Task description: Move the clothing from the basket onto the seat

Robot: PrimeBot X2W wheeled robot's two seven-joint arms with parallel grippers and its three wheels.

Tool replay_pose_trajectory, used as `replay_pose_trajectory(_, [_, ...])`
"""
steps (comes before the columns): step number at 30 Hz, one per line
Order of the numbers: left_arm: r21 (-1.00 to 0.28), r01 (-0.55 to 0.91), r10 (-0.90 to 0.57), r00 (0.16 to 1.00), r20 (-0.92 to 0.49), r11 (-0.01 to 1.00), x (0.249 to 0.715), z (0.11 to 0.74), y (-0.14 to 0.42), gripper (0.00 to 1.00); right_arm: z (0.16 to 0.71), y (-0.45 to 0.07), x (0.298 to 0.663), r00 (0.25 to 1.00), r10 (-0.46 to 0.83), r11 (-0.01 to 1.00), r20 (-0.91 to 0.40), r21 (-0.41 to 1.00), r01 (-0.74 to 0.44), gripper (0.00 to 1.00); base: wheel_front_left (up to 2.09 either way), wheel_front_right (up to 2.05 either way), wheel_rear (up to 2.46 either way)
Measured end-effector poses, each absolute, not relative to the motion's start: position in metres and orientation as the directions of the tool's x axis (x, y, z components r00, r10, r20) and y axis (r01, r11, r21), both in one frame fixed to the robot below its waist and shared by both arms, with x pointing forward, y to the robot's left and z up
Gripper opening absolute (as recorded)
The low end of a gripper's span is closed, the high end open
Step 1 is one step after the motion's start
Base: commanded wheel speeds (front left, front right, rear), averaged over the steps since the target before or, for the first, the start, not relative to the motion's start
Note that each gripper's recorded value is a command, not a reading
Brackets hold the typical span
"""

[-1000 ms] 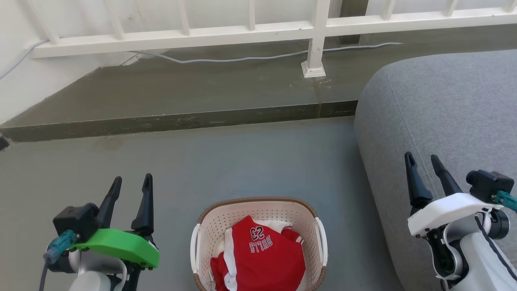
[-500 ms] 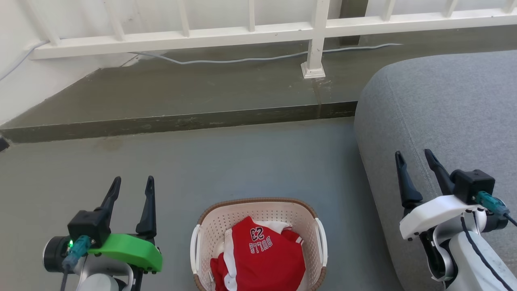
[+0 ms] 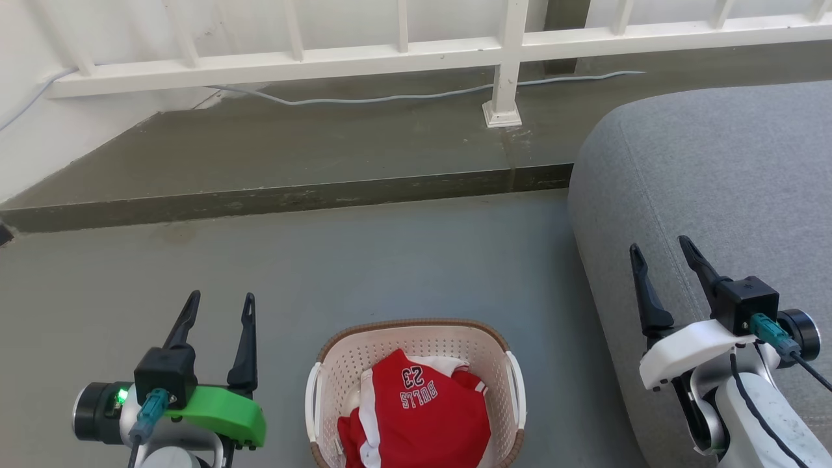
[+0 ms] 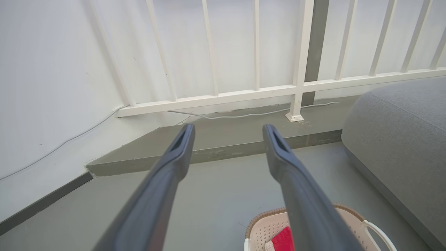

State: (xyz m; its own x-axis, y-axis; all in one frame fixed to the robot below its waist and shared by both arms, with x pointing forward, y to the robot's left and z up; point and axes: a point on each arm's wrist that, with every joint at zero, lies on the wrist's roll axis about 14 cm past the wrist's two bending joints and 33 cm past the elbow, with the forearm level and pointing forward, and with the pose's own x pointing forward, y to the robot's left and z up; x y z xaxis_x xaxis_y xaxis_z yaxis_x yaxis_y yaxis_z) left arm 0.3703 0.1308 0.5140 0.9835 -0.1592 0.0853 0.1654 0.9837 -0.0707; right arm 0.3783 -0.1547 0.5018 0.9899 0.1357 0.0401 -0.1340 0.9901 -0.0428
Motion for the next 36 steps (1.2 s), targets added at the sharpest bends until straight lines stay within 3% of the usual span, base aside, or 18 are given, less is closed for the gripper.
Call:
replay_pose_trajectory(24, [-0.069,0.164,-0.161,0.986,0.049,0.984,0.370,0.502,0.130,1.00,0.499,-0.153,0.379,0.989,0.143,0.990,0.033,-0.027,-0.142,1.00,0.00,0.00,0.00])
replay_pose_trajectory(36, [-0.109,0.264,-0.266,0.964,-0.004,0.958,0.381,0.483,0.093,1.00,0.517,-0.158,0.398,0.988,0.127,0.992,0.090,-0.015,-0.126,1.00,0.00,0.00,0.00])
